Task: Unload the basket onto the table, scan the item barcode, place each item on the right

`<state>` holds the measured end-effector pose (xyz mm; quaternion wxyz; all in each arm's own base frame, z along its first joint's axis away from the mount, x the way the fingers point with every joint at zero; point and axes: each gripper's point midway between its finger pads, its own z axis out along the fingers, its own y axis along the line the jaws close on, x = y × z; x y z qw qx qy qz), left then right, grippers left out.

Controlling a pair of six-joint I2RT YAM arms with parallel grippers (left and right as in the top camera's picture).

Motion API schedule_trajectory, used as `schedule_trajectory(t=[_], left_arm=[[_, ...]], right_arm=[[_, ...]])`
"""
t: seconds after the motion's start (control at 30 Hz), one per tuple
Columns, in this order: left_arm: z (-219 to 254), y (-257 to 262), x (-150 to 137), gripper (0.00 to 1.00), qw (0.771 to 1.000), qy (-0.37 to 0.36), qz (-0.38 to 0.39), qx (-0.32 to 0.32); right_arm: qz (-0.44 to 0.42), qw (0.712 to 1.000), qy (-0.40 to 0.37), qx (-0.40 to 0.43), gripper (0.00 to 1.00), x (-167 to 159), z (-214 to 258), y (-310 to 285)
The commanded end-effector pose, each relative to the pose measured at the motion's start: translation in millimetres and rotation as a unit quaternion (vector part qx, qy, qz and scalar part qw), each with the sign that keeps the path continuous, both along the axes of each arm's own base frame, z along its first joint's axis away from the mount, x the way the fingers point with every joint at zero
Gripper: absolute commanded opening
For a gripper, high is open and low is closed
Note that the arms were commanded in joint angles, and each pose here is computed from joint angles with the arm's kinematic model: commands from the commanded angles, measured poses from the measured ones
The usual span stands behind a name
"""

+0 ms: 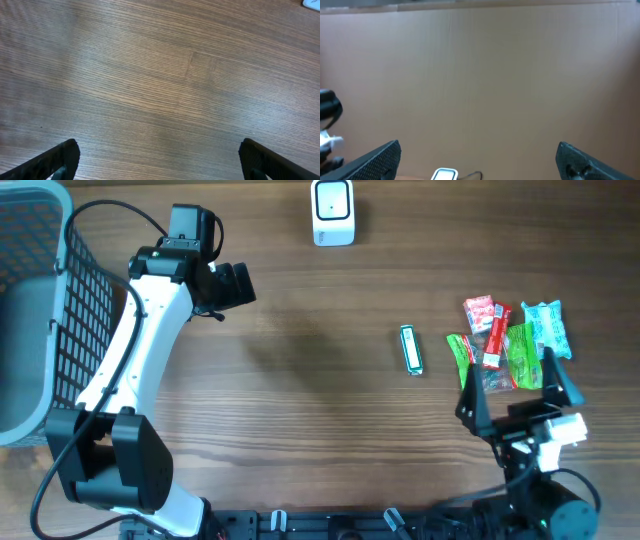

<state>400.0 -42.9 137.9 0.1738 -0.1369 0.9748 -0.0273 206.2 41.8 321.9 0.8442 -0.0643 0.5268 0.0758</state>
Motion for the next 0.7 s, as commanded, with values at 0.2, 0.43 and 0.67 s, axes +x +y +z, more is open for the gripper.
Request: schedule_trajectory(t=[0.2,0.43,0.67], left_arm=[[-2,2,1,1.0,1.0,0.001,0.0,0.005],[-2,2,1,1.0,1.0,0.001,0.0,0.005],[-2,2,1,1.0,1.0,0.001,0.0,0.005]], right_arm=[[0.016,0.992,0.121,-0.003,1.0,30,-95,8],[0.022,0.972,0.231,0.018,1.0,35,-146,9],[0.022,0.972,0.231,0.018,1.0,35,-146,9]])
